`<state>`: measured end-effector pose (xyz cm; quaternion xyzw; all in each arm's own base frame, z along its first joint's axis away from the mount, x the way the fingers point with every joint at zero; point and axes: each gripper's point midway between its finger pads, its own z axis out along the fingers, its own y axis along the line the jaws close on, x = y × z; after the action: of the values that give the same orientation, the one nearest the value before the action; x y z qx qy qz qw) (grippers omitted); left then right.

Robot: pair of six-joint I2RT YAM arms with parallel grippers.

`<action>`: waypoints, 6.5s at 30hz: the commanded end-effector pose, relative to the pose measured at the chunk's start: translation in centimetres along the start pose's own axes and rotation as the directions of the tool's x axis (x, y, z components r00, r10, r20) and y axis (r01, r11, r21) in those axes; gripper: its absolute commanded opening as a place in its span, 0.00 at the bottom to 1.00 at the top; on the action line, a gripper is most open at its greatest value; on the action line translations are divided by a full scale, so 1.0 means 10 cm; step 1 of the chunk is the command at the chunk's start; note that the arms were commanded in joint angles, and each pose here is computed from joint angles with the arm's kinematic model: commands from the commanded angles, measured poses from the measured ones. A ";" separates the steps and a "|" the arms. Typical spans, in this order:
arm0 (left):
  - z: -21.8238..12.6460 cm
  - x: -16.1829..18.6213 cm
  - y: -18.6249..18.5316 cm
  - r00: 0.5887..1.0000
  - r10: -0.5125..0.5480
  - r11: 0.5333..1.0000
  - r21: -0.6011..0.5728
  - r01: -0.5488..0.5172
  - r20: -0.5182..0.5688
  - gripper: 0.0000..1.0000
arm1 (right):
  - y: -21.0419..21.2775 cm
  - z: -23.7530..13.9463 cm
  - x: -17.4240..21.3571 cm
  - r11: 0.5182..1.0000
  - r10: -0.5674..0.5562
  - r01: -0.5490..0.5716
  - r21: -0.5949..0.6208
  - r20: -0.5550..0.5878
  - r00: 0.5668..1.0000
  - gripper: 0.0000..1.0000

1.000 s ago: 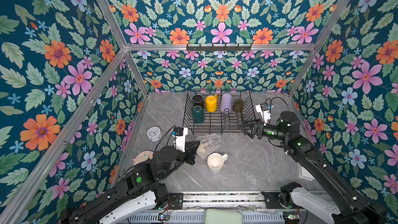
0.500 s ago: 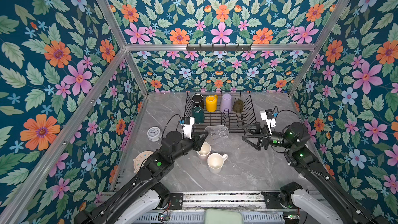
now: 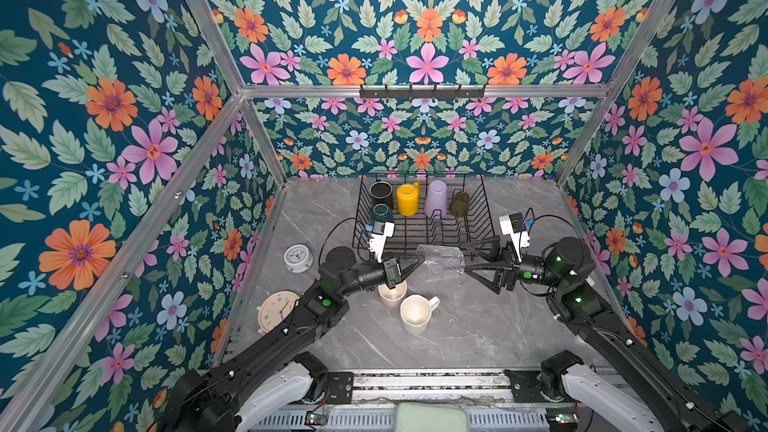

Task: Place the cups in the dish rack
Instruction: 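Lift the clear glass and pass it to the right gripper, then carry the clear glass with the right gripper and set it in the rack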

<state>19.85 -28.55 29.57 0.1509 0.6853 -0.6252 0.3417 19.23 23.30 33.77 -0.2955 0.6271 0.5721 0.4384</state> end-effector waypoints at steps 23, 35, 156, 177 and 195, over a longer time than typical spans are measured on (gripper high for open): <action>0.04 -0.02 -0.21 1.000 0.003 0.991 0.132 -0.001 -0.011 0.00 | 0.01 0.42 0.20 0.999 -0.007 0.003 -0.043 -0.081 0.997 0.90; 0.02 -0.02 -0.21 1.000 0.000 0.991 0.131 0.000 -0.004 0.00 | -0.04 0.46 0.25 0.999 0.037 -0.040 -0.031 -0.099 0.994 0.54; -2.28 -0.47 0.65 0.854 0.437 0.441 -0.895 0.070 0.282 1.00 | -3.62 -0.24 0.52 0.384 0.592 0.347 0.856 -0.516 0.618 0.03; -2.32 -0.44 0.69 0.859 0.417 0.423 -0.900 0.106 0.297 1.00 | -3.59 -0.23 0.51 0.382 0.589 0.329 0.864 -0.502 0.634 0.80; -2.20 -0.31 0.78 0.902 0.336 0.441 -0.891 0.106 0.273 0.99 | -2.96 -0.14 -0.16 0.423 0.416 0.171 0.890 -0.358 0.836 0.83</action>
<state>20.96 -4.83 25.68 -0.1429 0.8001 -0.1525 0.5622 45.21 15.50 19.60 -0.1302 0.9597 0.0306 0.2473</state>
